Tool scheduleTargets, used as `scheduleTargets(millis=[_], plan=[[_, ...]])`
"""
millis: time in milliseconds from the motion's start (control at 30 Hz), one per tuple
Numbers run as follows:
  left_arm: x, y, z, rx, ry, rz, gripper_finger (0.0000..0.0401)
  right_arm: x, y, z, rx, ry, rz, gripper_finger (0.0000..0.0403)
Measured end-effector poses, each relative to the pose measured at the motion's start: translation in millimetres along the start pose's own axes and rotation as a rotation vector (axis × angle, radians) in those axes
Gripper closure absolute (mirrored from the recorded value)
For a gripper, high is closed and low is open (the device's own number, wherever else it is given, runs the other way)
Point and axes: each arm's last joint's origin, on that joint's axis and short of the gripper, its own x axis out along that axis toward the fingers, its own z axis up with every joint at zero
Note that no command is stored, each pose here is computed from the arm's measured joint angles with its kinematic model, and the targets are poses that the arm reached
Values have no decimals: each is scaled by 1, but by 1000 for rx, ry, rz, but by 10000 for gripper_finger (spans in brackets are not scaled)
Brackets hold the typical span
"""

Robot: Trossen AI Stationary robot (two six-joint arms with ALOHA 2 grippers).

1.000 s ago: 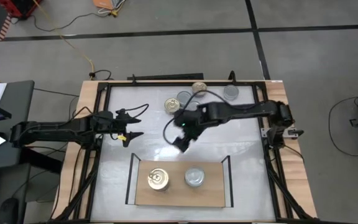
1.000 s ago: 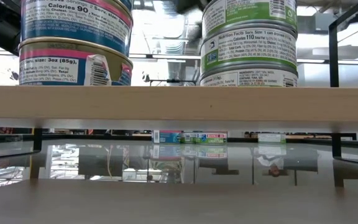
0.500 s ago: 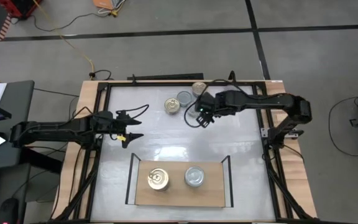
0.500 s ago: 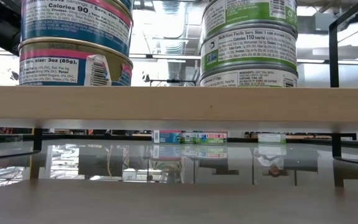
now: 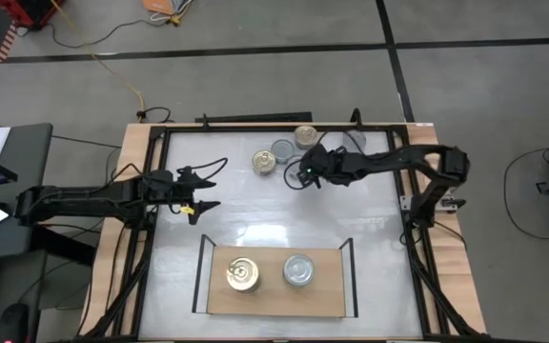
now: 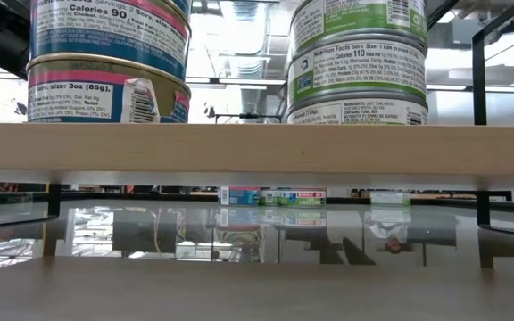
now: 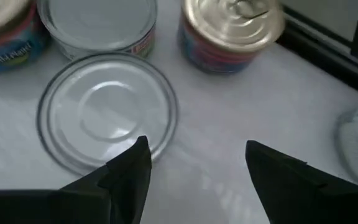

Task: Stack canned seafood by type on shelf
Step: Stack the green tuna can on top of the green tuna can on the shelf

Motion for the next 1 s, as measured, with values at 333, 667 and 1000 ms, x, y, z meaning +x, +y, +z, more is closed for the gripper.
scheduleTargets(millis=[333, 667, 1000], plan=[[0, 0, -3, -2, 34, -8, 83, 18, 13, -17, -44, 44, -40, 117], [0, 0, -3, -16, 34, -8, 83, -21, 2, -30, -125, 166, -64, 117], [0, 0, -5, -28, 62, -29, 83, -33, -4, -78, -123, 123, -120, 117]])
